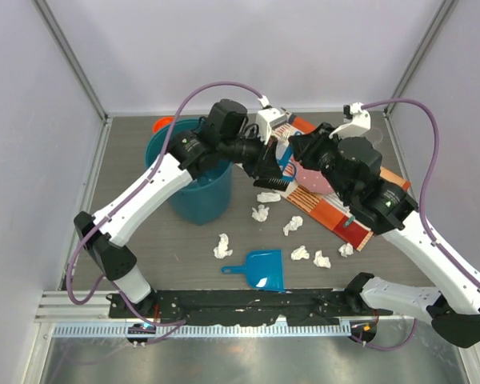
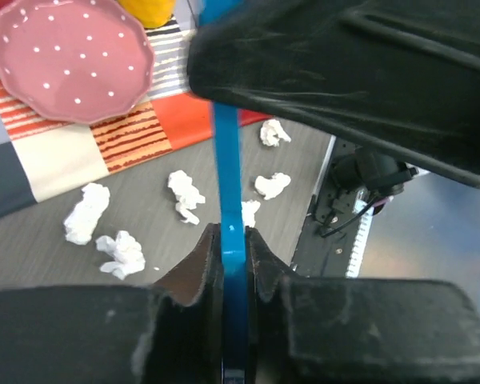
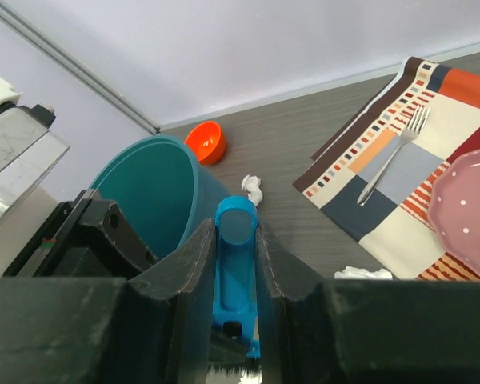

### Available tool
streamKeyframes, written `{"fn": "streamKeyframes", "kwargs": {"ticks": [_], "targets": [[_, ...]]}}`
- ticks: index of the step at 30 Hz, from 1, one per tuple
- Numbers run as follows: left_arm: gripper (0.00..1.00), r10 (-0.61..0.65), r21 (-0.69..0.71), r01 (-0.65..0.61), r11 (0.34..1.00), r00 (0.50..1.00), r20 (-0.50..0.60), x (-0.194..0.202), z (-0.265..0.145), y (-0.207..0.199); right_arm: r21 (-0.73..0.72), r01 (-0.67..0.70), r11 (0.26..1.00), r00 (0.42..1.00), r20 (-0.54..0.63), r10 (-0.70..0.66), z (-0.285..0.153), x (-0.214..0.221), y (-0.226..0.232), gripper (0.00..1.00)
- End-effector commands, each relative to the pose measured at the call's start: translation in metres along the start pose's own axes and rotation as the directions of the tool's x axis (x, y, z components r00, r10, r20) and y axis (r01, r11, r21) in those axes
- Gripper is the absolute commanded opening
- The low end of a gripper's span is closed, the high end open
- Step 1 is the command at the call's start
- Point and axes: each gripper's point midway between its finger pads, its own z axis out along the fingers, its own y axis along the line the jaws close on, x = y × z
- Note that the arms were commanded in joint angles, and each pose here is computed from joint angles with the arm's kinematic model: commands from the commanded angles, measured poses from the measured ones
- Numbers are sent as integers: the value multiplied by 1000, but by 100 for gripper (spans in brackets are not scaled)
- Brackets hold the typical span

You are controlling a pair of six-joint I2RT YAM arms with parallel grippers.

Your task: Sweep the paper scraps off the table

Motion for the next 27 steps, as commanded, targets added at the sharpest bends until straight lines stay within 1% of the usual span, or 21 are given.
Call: {"fn": "streamKeyframes", "kwargs": {"ticks": [1,2,3,4,5,6,7,9,10,13,14,16,17,18,19,20,21,22,25,26,27], "targets": [[0,30,95,-37,995,997,69,-19,-8,-18,-94,-25,995,999,24,28,-4,-12,21,1],[0,32,95,-38,995,997,64,-16,-8,-18,-113,-5,994,1000,18,7,-5,-12,24,1],[0,49,89,-55,995,997,62,-13,-10,-18,-134,28,991,1000,1,-28,-5,-9,28,4],[0,57,87,-62,994,996,61,-12,-12,-17,-209,128,970,991,-3,-131,-11,-12,40,16],[0,70,96,-76,993,996,61,-10,-15,-17,-242,185,952,981,-8,-193,-15,-13,44,38],[0,87,108,-92,990,995,46,-4,-17,-18,-259,256,931,960,-41,-276,-21,-6,41,74],[0,103,148,-110,983,993,54,-4,-26,-25,-347,346,872,928,-14,-373,-35,-13,52,85],[0,130,186,-133,973,991,31,8,-31,-30,-434,403,806,894,-3,-448,-56,-12,58,86],[0,161,211,-166,963,986,41,9,-37,-38,-456,414,788,894,43,-445,-71,-26,63,86],[0,197,242,-195,950,980,17,21,-43,-43,-589,413,695,885,79,-459,-100,-36,89,86],[0,210,251,-209,945,977,21,22,-47,-45,-639,400,657,867,32,-497,-104,-22,92,86],[0,238,286,-230,930,971,9,31,-51,-50,-668,398,629,854,19,-520,-108,-17,94,87],[0,242,321,-232,918,970,10,34,-56,-58,-687,387,615,841,-10,-540,-108,-7,92,87],[0,250,334,-238,912,968,6,37,-58,-60,-729,375,572,826,-17,-564,-113,2,95,87],[0,259,344,-241,907,966,-7,43,-60,-61,-737,363,570,820,-37,-571,-112,7,94,71],[0,266,343,-247,906,964,-8,44,-62,-62,-736,351,579,811,-70,-581,-109,14,91,65],[0,272,343,-252,905,962,-11,45,-62,-62,-740,372,561,786,-71,-615,-103,21,87,64],[0,277,344,-255,904,961,-15,46,-65,-62,-743,377,553,775,-74,-627,-101,23,87,64],[0,299,359,-271,893,954,-24,52,-70,-65,-759,381,528,757,-71,-649,-102,25,87,73],[0,305,364,-275,890,952,-27,54,-72,-66,-766,378,519,754,-70,-653,-105,25,88,80],[0,311,368,-280,887,950,-27,56,-74,-67,-773,373,513,752,-72,-655,-105,26,89,83]]}}
